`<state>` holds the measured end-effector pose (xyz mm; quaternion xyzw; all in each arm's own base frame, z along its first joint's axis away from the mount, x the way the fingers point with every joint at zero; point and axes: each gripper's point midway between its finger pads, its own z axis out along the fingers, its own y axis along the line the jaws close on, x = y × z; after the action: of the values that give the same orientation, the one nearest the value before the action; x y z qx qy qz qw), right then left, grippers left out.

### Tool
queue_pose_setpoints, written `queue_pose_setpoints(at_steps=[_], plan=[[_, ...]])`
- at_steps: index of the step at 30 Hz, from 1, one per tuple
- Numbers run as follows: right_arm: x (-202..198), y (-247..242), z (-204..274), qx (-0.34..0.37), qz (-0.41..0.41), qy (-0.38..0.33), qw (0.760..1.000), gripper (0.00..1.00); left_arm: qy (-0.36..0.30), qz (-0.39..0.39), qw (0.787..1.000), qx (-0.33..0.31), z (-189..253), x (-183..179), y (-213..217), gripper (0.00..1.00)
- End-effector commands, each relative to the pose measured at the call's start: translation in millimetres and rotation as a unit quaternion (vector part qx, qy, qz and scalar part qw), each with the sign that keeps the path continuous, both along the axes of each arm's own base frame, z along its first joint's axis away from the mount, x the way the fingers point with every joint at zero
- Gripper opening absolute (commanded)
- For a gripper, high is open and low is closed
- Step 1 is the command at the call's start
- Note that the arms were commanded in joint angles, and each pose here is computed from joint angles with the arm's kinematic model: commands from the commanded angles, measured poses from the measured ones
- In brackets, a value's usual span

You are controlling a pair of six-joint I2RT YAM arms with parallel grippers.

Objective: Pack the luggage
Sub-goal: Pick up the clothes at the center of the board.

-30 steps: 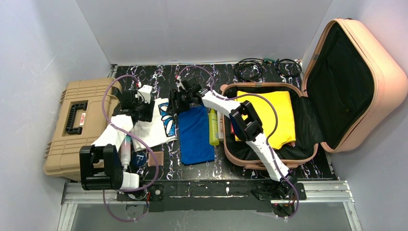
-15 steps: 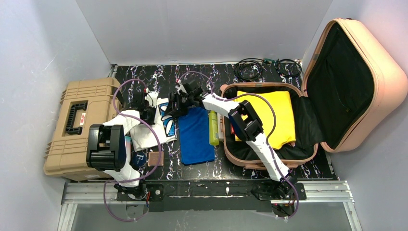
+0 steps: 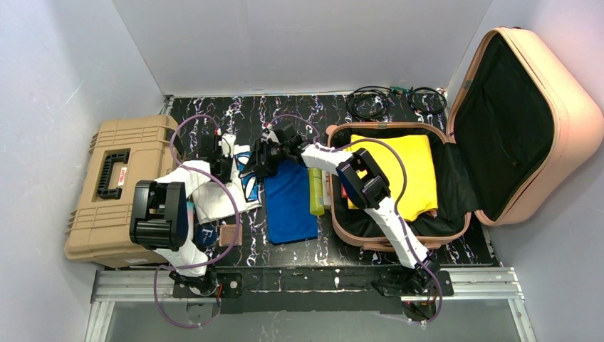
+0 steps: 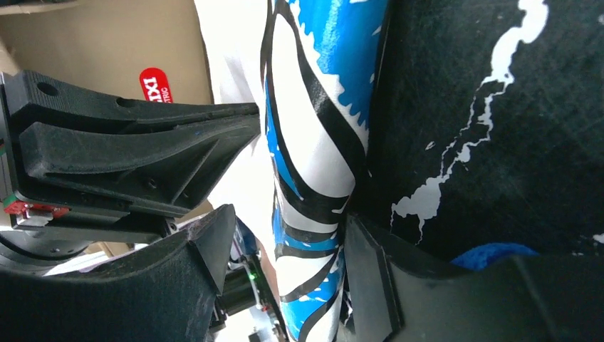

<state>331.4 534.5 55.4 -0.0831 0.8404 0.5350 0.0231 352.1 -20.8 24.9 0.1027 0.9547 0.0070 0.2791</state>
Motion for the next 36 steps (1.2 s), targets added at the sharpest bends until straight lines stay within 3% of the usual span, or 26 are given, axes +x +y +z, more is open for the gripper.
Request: queue_pose_setpoints(at_steps=[1,14,19,23,26,27,28,29,32,36], plan=[[-11,4,-17,0.007,0.002,0.044,0.999,0.65,0.041,-0.004,0.999,-0.006,-22,-13,-10,0.00],[-16,17,-41,0.019,-0.001,0.072,0.997,0.62,0.053,0.004,0.999,0.011,-29,-19,-6,0.00],[-19,21,-38,0.029,0.004,0.070,0.997,0.56,0.051,0.004,0.999,0.014,-27,-20,-5,0.00],[-20,24,-30,0.041,0.010,0.064,0.997,0.37,0.047,0.004,0.999,0.015,-21,-21,-4,0.00],[-17,26,-14,0.049,0.019,0.041,0.998,0.14,0.041,0.004,0.999,0.023,-13,-20,-1,0.00],[-15,26,-6,0.052,0.023,0.027,0.998,0.07,0.036,0.004,0.999,0.025,-7,-18,-1,0.03],[-12,27,2,0.052,0.025,0.011,0.998,0.01,0.031,0.004,0.999,0.026,-1,-17,0,0.13],[-9,27,10,0.050,0.024,-0.003,0.998,0.01,0.026,0.003,0.999,0.026,4,-16,0,0.27],[7,22,31,0.035,0.009,-0.050,0.998,0.01,-0.001,-0.004,1.000,0.024,27,-9,-1,0.49],[37,-5,32,-0.049,-0.030,-0.109,0.992,0.01,-0.040,-0.019,0.999,0.019,60,1,-4,0.63]])
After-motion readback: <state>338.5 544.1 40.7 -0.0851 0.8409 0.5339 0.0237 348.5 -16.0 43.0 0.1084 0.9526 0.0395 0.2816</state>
